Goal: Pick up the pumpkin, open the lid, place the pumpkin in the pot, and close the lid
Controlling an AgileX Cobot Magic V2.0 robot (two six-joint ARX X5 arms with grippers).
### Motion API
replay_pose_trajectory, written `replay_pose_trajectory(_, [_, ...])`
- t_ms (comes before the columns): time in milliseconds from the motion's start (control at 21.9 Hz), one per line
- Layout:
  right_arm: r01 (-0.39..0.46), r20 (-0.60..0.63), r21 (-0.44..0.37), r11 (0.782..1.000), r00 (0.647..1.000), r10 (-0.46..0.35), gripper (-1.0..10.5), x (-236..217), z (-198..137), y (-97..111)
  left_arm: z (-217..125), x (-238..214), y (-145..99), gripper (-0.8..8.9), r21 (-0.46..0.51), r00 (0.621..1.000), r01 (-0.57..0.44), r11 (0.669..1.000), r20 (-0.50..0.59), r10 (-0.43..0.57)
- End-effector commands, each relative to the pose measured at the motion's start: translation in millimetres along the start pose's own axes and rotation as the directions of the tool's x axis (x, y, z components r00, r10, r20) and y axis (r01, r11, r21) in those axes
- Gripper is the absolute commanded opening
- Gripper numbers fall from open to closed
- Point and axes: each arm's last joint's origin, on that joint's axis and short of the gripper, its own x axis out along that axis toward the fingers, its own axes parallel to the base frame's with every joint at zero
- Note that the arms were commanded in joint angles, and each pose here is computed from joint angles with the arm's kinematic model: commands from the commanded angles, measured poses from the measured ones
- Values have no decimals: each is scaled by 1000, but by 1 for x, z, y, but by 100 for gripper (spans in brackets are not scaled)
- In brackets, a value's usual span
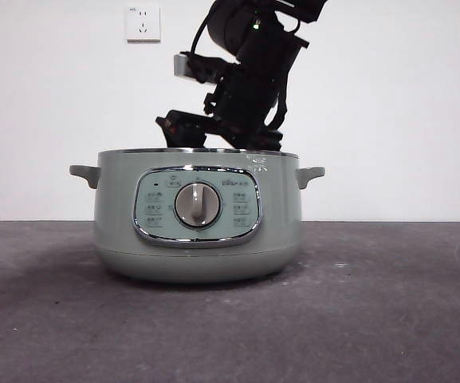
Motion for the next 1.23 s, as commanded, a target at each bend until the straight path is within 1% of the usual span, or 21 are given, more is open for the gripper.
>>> replay_pose_trajectory(46, [52, 117, 24, 998, 992, -55, 599, -45, 19, -5, 9, 2, 1, -9, 24, 998, 4, 1000, 61, -5])
replay_pose_trajectory(91, [100, 155, 61, 993, 982, -109, 599, -69, 23, -9, 10, 8, 2, -9, 26, 998, 5, 1000, 57, -7])
replay_pose_trajectory(137, [159, 195, 104, 982, 965, -176, 599, -102, 25, -12, 12, 16, 3, -9, 29, 999, 7, 1000, 51, -9])
replay_pose_trajectory(228, [216, 256, 187, 958, 931, -259, 599, -163, 21, -17, 18, 32, 4, -9, 32, 997, 55, 998, 55, -57])
replay_pose_trajectory(320, [218, 333, 219, 951, 900, -282, 599, -224, 10, -12, 25, 56, 7, -9, 37, 994, 88, 995, 69, -91])
replay_pose_trajectory(411, [217, 401, 228, 949, 867, -294, 599, -270, -3, -5, 30, 83, 9, -9, 39, 990, 124, 991, 67, -127])
replay_pose_trajectory(594, [212, 510, 241, 947, 802, -309, 598, -337, -32, 9, 30, 144, 11, -9, 38, 987, 157, 987, 20, -157])
replay_pose_trajectory(731, [211, 539, 245, 946, 782, -314, 598, -358, -46, 14, 26, 171, 11, -9, 42, 986, 169, 985, -2, -169])
replay_pose_trajectory(822, [211, 547, 246, 946, 776, -315, 598, -368, -54, 17, 24, 188, 9, -9, 45, 984, 178, 983, -6, -178])
replay_pose_trajectory(1005, [211, 547, 246, 946, 775, -315, 598, -381, -66, 21, 20, 216, 6, -9, 53, 982, 191, 980, -10, -191])
replay_pose_trajectory(1233, [210, 557, 247, 946, 768, -316, 598, -387, -71, 23, 12, 242, 4, -9, 62, 980, 201, 978, -27, -199])
